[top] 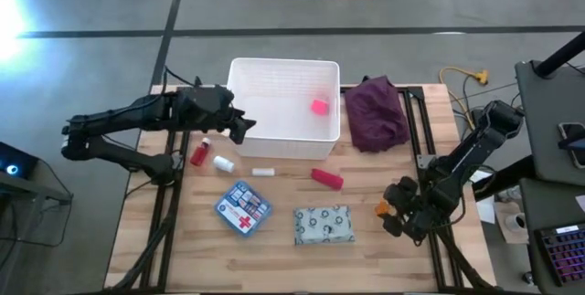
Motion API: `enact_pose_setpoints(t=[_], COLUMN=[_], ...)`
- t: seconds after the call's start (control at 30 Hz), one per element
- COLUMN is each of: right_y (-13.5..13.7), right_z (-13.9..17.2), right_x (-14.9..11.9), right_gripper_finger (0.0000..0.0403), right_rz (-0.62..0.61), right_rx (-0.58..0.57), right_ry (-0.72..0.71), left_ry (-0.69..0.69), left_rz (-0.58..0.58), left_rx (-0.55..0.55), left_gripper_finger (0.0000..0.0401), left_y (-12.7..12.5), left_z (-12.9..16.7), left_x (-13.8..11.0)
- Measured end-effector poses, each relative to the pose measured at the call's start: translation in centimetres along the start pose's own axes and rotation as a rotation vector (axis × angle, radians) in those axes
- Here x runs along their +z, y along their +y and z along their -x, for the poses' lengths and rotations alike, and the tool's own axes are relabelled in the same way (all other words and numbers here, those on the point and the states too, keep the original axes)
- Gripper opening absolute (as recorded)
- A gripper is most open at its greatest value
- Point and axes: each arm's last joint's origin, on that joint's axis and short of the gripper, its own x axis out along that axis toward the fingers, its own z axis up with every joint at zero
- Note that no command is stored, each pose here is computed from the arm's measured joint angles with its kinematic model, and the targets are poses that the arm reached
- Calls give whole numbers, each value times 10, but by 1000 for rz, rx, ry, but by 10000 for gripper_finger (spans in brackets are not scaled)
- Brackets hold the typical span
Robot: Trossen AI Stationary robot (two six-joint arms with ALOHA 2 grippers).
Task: Pick & place medical supplies in basket/bin
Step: Put the orange pill bottle into the white bin
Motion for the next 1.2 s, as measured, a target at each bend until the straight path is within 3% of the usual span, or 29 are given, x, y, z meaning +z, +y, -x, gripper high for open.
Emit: enact_pose_setpoints(t=[0.17,0.37,0.5,0.6,0.77,0.87,1.0,1.1,1.2], right_y=[-8,-9,-3,-6,-28,-34,-35,-49,-76], right_z=[-15,-16,-5,10,45,75,106,111,99], right_x=[-9,-9,2,18,53,87,144,188,227], right_gripper_finger=[308,206,138,131,131,135,141,142,143], right_rz=[-44,-97,-148,-192,-273,-329,-271,-285,-333], right_rx=[60,70,111,94,10,34,29,52,90], right_ry=[-7,-10,-75,-188,-398,-612,-826,-885,-801], left_ry=[43,102,137,173,226,238,225,188,164], left_rz=[-14,-10,3,9,-19,-41,-73,-62,-45], left_rx=[32,72,85,78,26,24,80,73,66], left_gripper_finger=[255,255,254,250,243,242,242,242,242], left_y=[-3,-3,-3,-8,-21,-28,-36,-43,-48], left_z=[-2,0,1,4,12,18,30,40,45], left_x=[3,1,-4,-11,-25,-35,-57,-75,-95])
